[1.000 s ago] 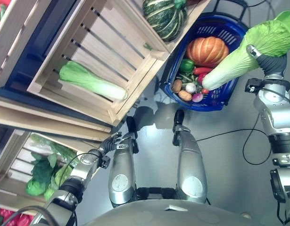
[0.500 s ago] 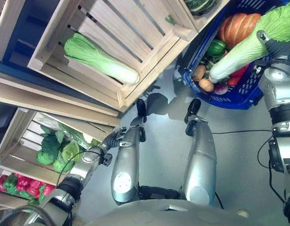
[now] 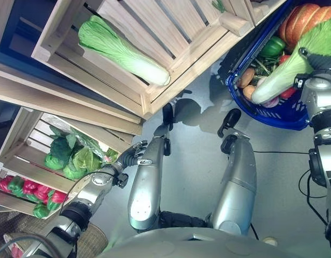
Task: Pick up fruits and vegetables into the basket
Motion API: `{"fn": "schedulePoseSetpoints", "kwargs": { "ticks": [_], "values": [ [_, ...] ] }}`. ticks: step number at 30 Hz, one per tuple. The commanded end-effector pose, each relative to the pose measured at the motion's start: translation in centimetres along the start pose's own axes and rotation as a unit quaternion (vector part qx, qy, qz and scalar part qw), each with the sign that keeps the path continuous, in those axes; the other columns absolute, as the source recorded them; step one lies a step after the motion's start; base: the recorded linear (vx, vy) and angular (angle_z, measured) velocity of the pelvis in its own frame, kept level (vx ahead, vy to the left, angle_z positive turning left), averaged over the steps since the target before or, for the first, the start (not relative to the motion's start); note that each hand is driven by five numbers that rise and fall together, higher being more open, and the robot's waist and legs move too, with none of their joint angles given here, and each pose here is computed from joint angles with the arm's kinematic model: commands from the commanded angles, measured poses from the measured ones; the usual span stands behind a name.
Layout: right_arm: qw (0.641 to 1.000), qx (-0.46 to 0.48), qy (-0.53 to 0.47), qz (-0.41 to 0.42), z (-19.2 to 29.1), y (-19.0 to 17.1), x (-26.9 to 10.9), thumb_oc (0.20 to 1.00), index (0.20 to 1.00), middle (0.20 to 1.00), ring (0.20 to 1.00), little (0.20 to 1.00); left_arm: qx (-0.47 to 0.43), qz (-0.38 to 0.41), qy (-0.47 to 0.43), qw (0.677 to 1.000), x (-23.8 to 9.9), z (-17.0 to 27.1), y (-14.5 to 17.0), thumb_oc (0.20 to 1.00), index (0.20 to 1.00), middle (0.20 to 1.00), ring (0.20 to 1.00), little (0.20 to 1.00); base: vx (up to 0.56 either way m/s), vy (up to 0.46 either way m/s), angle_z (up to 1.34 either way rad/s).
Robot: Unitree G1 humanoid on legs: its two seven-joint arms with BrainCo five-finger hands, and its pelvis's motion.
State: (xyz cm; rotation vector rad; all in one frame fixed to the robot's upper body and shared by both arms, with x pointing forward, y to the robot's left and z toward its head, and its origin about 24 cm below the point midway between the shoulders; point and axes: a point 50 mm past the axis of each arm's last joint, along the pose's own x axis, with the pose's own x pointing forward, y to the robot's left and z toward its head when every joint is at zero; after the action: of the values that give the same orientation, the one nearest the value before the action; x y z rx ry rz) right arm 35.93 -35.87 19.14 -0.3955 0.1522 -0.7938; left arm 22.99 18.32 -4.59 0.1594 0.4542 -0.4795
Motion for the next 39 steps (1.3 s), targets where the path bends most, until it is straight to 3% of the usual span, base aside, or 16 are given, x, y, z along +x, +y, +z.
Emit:
{"fn": "schedulePoseSetpoints", "kwargs": {
  "ticks": [1,2,3,4,12,15,22,26,27,28,29,32,34,35,37,39],
  "values": [
    [0.997,-0.032,0.048,-0.047,-1.3,-4.2,1.1,0.2,0.2,0.2,0.2,0.2,-0.038,-0.084,0.061,0.994,-2.0,-4.7,-5.8,1.0,1.0,1.0,1.0,1.0,-0.03,-0.047,0.05],
    [0.995,-0.03,0.081,-0.053,-2.5,-4.3,1.0,0.373,0.373,0.373,0.373,0.373,-0.033,-0.084,0.056,0.994,-2.0,-4.6,-5.8,1.0,1.0,1.0,1.0,1.0,-0.02,-0.034,0.04],
    [0.994,-0.022,0.095,-0.059,-3.0,-4.4,1.0,0.802,0.802,0.802,0.802,0.802,-0.031,-0.084,0.052,0.995,-1.9,-4.4,-5.9,1.0,1.0,1.0,1.0,1.0,-0.02,-0.03,0.04],
    [0.992,-0.018,0.11,-0.06,-3.6,-4.4,0.9,1.0,1.0,1.0,1.0,1.0,-0.029,-0.083,0.048,0.995,-1.8,-4.2,-5.9,1.0,1.0,1.0,1.0,1.0,-0.02,-0.036,0.05],
    [0.991,0.003,0.068,-0.116,-4.3,-4.0,0.5,1.0,1.0,1.0,1.0,1.0,0.093,-0.002,-0.081,0.992,-1.5,0.6,-4.4,1.0,1.0,1.0,1.0,1.0,-0.01,0.01,0.04],
    [0.991,0.017,0.012,-0.129,-4.6,-3.1,-0.3,1.0,1.0,1.0,1.0,1.0,0.153,0.065,-0.188,0.968,-2.1,4.8,-3.2,1.0,1.0,1.0,1.0,1.0,0.0,0.078,0.05],
    [0.99,0.027,-0.091,-0.1,-5.5,-1.6,-3.1,1.0,1.0,1.0,1.0,1.0,0.144,0.115,-0.344,0.921,-3.8,11.2,-1.0,1.0,1.0,1.0,1.0,1.0,-0.02,0.091,-0.05],
    [0.987,0.028,-0.149,-0.059,-7.2,0.1,-6.4,1.0,1.0,1.0,1.0,1.0,0.187,0.155,-0.442,0.864,-5.8,15.2,-0.2,1.0,1.0,1.0,1.0,1.0,0.03,0.06,-0.07],
    [0.984,0.028,-0.168,-0.046,-7.6,0.3,-7.5,1.0,1.0,1.0,1.0,1.0,0.229,0.183,-0.472,0.831,-6.6,16.4,-0.1,1.0,1.0,1.0,1.0,1.0,0.02,0.031,-0.12],
    [0.984,0.027,-0.172,-0.042,-7.8,0.4,-7.9,1.0,1.0,1.0,1.0,1.0,0.241,0.19,-0.479,0.822,-6.8,16.7,-0.1,1.0,1.0,1.0,1.0,1.0,0.04,0.059,-0.17],
    [0.98,0.028,-0.194,-0.024,-7.9,0.6,-8.9,1.0,1.0,1.0,1.0,1.0,0.292,0.224,-0.51,0.778,-7.8,17.9,0.1,1.0,1.0,1.0,1.0,1.0,0.04,0.043,-0.13],
    [0.978,0.028,-0.207,-0.01,-8.3,0.7,-9.8,1.0,1.0,1.0,1.0,1.0,0.329,0.257,-0.526,0.741,-8.4,18.5,0.2,1.0,1.0,1.0,1.0,1.0,0.04,0.061,-0.07],
    [0.972,0.019,-0.233,0.024,-8.8,1.1,-11.5,1.0,1.0,1.0,1.0,1.0,0.389,0.315,-0.542,0.675,-9.8,19.9,1.0,1.0,1.0,1.0,1.0,1.0,0.06,0.088,-0.1],
    [0.972,0.019,-0.233,0.025,-8.9,1.1,-11.5,1.0,1.0,1.0,1.0,1.0,0.389,0.315,-0.542,0.675,-9.7,19.9,0.9,1.0,1.0,1.0,1.0,1.0,0.04,0.059,-0.1],
    [0.965,0.014,-0.257,0.046,-8.5,1.2,-12.5,1.0,1.0,1.0,1.0,1.0,0.441,0.363,-0.538,0.62,-10.6,20.8,1.7,1.0,1.0,1.0,1.0,1.0,0.04,0.095,-0.09],
    [0.959,0.017,-0.276,0.059,-8.1,1.0,-13.0,1.0,1.0,1.0,1.0,1.0,0.471,0.389,-0.524,0.594,-10.9,21.3,2.6,1.0,1.0,1.0,1.0,1.0,0.06,0.135,-0.13]
  ]
}}
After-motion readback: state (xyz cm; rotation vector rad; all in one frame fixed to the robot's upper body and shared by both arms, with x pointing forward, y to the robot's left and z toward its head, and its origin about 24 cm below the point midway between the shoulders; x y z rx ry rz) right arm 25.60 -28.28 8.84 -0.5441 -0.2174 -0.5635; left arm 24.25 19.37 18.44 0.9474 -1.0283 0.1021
